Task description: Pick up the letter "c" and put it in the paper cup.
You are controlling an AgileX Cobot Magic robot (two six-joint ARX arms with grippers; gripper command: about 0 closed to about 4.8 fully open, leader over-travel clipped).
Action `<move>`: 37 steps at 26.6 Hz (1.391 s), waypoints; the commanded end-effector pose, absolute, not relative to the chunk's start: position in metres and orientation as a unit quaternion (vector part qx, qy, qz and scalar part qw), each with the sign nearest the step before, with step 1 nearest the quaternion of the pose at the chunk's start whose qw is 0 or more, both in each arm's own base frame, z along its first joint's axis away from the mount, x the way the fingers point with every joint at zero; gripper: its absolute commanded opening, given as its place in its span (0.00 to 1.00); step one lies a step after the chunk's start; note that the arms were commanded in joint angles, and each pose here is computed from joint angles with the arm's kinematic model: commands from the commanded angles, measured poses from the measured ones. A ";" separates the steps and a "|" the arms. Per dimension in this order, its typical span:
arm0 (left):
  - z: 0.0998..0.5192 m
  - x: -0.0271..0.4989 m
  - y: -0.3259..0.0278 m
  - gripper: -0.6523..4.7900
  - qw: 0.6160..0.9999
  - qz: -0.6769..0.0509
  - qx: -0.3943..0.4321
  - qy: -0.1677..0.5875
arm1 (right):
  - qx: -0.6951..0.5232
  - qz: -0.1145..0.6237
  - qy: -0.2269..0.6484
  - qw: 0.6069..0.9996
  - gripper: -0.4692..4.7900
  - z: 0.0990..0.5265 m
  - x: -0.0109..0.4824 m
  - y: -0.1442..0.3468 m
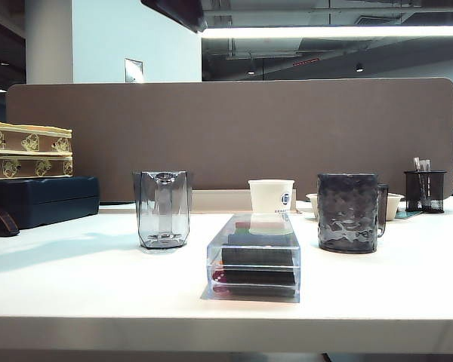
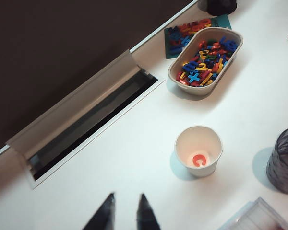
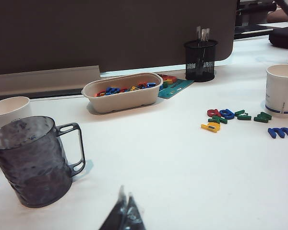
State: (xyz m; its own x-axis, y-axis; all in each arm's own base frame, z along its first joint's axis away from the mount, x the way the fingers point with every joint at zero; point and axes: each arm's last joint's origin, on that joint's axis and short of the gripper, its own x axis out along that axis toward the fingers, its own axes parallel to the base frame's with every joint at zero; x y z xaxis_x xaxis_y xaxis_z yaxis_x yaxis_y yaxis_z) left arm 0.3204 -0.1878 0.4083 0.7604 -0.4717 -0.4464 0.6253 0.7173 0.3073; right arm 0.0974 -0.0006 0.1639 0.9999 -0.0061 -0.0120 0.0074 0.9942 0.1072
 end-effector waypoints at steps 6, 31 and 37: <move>0.445 0.286 -0.168 0.22 0.924 -0.285 0.218 0.134 | 0.054 -0.003 0.003 0.999 0.09 0.163 0.098 -0.001; 0.428 0.174 -0.100 0.20 0.927 -0.255 0.231 0.146 | 0.054 -0.003 0.003 0.999 0.09 0.163 0.098 -0.001; 0.407 0.143 -0.081 0.16 0.929 -0.253 0.226 0.146 | 0.054 -0.003 0.003 0.999 0.09 0.163 0.098 -0.001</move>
State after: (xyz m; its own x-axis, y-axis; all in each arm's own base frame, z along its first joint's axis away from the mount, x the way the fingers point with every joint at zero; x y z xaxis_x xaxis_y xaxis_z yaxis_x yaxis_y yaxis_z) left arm 0.1485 -0.0844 0.4073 0.8199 -0.4036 -0.4060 0.5474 0.7602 0.3499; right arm 0.0974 -0.0006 0.1639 0.9999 -0.0061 -0.0120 0.0074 0.9942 0.1072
